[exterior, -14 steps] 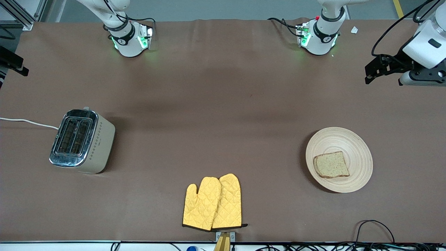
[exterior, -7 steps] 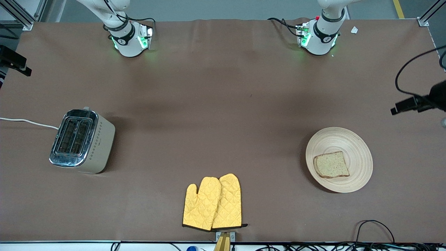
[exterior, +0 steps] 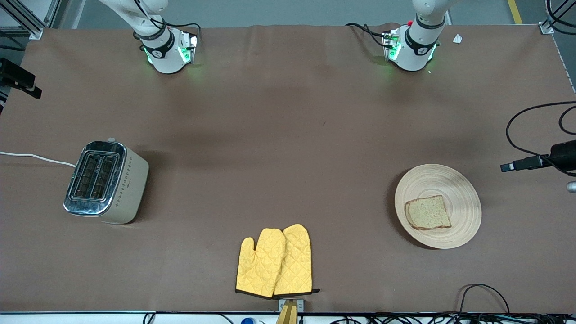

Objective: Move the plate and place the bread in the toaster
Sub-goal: 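Reach the left gripper down to the rim of the wooden plate, then grip the plate rim with the left gripper and slide it toward the toaster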

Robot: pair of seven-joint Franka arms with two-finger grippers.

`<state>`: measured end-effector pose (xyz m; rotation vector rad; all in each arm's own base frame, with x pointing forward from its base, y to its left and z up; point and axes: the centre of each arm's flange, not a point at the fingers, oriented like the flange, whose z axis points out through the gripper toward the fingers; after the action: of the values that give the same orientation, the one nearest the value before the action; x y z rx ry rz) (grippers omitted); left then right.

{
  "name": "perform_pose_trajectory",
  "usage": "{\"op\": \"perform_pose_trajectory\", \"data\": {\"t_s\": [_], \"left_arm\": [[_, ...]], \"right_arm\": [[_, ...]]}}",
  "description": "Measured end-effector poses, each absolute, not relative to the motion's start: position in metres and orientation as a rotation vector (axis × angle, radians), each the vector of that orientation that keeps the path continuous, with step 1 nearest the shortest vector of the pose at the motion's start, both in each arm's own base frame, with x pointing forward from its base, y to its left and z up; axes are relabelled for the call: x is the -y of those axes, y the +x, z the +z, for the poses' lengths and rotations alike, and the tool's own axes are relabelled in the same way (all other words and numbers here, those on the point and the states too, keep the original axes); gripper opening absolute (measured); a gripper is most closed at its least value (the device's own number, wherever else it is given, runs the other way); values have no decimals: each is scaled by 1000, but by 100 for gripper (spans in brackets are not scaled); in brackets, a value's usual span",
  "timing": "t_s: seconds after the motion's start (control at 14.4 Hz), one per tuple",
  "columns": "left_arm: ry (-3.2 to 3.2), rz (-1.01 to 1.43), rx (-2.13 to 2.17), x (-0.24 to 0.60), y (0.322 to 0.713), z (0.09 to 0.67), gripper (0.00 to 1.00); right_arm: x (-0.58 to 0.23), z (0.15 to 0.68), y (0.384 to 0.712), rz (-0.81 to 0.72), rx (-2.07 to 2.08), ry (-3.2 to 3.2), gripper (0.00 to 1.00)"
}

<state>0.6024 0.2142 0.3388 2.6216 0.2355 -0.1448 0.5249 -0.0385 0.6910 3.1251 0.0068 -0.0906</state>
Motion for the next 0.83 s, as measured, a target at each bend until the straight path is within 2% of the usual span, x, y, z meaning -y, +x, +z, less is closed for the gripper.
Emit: {"op": "perform_pose_trajectory", "data": {"t_s": [0.28,0.35,0.42,0.56,0.83], "left_arm": [[2500,-110,-226,-235,602,254,96],[2467,-100,-223,-240,601,236,89],[2445,-98,-225,-244,601,220,89],[2410,-94,-245,-248,606,201,80],[2360,-77,-279,-242,615,182,72]], "right_arm": [[37,691,525,-92,-11,3125,100],[37,691,525,-92,-12,3125,100],[36,691,525,-92,-14,3125,100],[36,691,525,-92,-15,3125,100],[35,691,525,-92,-17,3125,100]]}}
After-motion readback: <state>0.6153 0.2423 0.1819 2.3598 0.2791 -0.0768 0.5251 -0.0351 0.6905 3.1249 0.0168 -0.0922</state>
